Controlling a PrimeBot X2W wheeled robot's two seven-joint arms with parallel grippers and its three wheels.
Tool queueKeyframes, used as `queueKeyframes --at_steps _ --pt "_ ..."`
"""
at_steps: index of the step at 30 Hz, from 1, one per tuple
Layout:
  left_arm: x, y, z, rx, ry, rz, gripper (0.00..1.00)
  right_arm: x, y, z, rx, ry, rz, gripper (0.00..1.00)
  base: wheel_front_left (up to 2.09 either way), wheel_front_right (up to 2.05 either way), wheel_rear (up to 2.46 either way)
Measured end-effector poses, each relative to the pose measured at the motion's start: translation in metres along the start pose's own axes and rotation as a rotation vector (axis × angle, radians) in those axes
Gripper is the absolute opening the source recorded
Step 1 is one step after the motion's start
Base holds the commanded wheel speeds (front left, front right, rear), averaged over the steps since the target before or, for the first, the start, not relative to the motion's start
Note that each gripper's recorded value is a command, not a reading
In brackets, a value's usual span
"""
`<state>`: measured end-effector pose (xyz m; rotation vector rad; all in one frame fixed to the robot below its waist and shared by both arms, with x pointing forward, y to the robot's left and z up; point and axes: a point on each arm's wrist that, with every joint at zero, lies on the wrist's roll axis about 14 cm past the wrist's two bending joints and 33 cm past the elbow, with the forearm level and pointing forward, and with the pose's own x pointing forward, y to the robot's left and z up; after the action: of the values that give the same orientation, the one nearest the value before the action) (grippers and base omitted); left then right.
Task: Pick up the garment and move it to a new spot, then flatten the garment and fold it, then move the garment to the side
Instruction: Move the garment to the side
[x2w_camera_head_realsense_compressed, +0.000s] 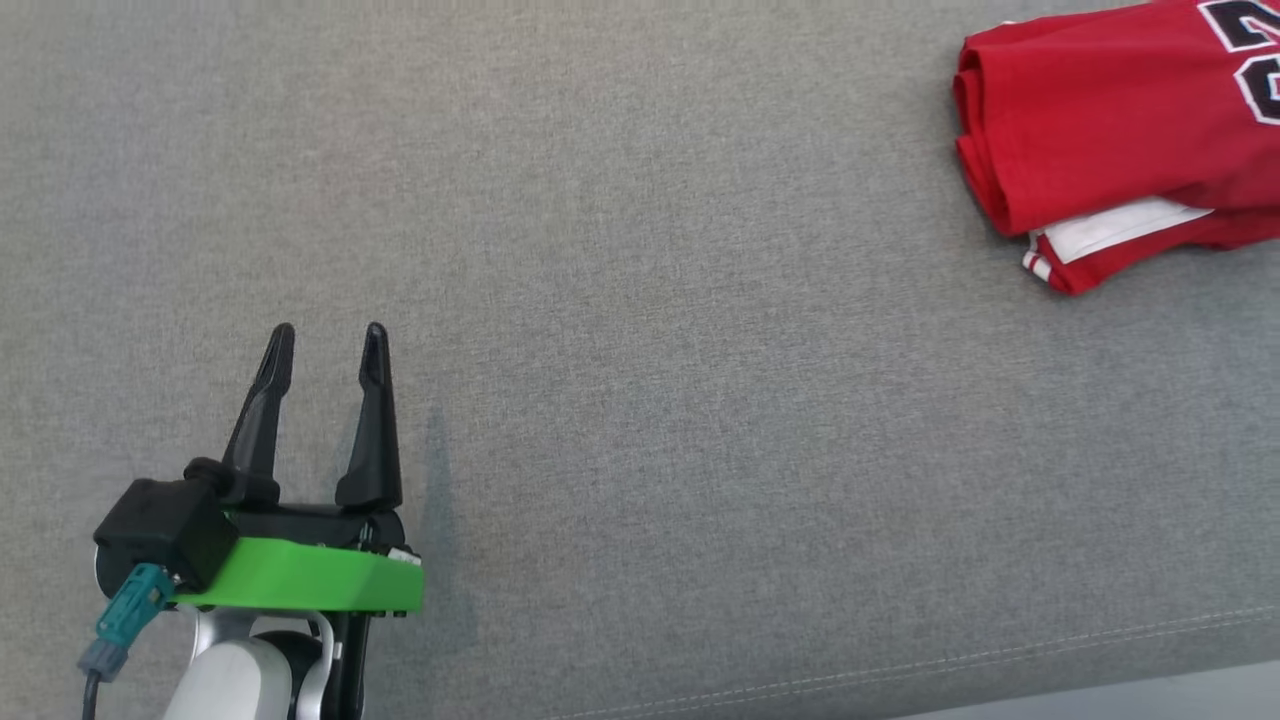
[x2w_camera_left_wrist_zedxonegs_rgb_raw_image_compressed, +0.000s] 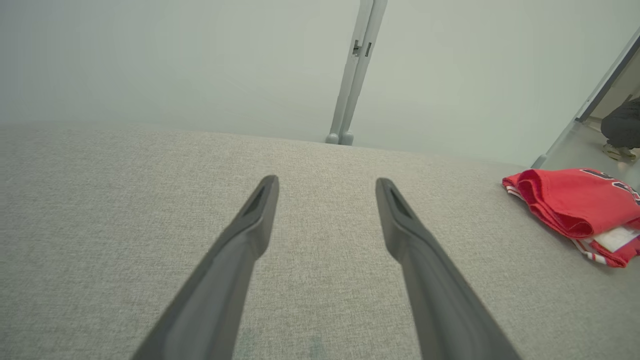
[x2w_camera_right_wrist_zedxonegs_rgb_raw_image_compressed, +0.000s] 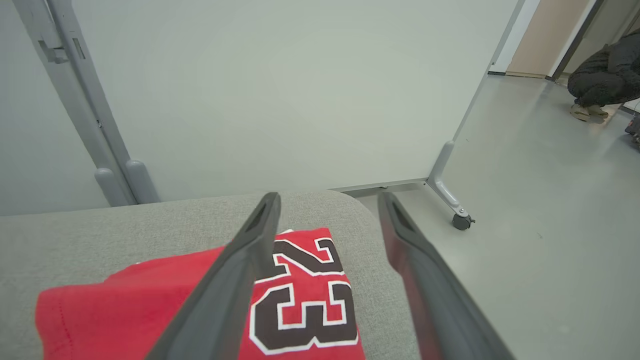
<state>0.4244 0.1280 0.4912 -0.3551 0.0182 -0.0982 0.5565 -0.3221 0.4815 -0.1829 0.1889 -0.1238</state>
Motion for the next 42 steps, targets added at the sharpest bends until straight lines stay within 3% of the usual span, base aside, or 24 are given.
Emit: queueKeyframes --at_steps 13,22,32,42 --pt "-0.003 -0.005 0.035 -0.078 -0.130 0.032 1.00 -0.044 0.087 0.093 0.097 -0.257 0.219 1.00 0.00 0.00 0.00" --pt "-0.022 0.001 0.037 -0.061 -0.131 0.063 1.00 -0.090 0.107 0.089 0.147 -0.279 0.247 1.00 0.00 0.00 0.00" --pt "-0.047 0.008 0.045 -0.009 -0.155 0.088 1.00 -0.143 0.165 0.059 0.273 -0.233 0.340 1.00 0.00 0.00 0.00" --pt "-0.062 0.017 0.039 0.026 -0.140 0.122 1.00 -0.171 0.179 0.045 0.267 -0.232 0.366 1.00 0.00 0.00 0.00"
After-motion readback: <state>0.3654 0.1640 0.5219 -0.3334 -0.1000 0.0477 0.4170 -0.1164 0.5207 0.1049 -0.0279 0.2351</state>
